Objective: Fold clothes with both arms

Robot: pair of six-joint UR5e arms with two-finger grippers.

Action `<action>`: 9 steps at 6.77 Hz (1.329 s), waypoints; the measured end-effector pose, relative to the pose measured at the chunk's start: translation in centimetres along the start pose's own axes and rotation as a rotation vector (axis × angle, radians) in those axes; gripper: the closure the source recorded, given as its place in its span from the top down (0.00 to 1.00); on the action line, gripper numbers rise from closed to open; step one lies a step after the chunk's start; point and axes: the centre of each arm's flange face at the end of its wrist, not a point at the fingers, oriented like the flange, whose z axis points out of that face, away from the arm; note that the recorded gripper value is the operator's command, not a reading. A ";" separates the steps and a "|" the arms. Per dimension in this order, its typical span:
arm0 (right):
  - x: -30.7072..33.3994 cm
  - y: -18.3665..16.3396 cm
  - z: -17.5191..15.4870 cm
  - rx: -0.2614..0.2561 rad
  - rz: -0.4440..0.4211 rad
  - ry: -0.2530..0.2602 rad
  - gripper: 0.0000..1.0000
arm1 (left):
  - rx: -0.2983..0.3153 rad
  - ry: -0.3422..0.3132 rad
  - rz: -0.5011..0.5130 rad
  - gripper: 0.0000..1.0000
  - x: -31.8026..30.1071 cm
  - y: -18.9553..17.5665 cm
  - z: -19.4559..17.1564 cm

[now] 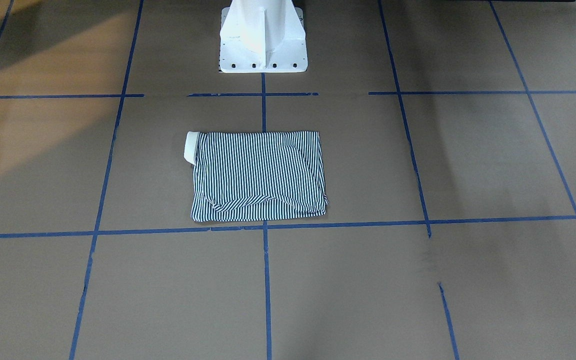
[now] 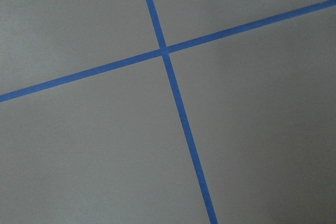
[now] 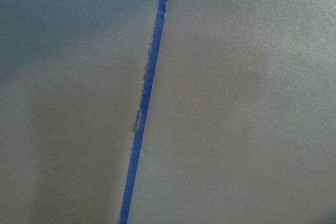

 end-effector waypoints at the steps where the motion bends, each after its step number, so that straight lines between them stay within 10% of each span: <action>1: -0.2 -0.2 -0.2 0.008 -0.008 -0.005 1.00 | -0.002 -0.001 -0.002 1.00 0.0 0.0 0.0; 9: -0.1 0.1 0.2 0.017 -0.008 -0.017 1.00 | -0.011 0.000 -0.010 1.00 -0.4 0.2 0.4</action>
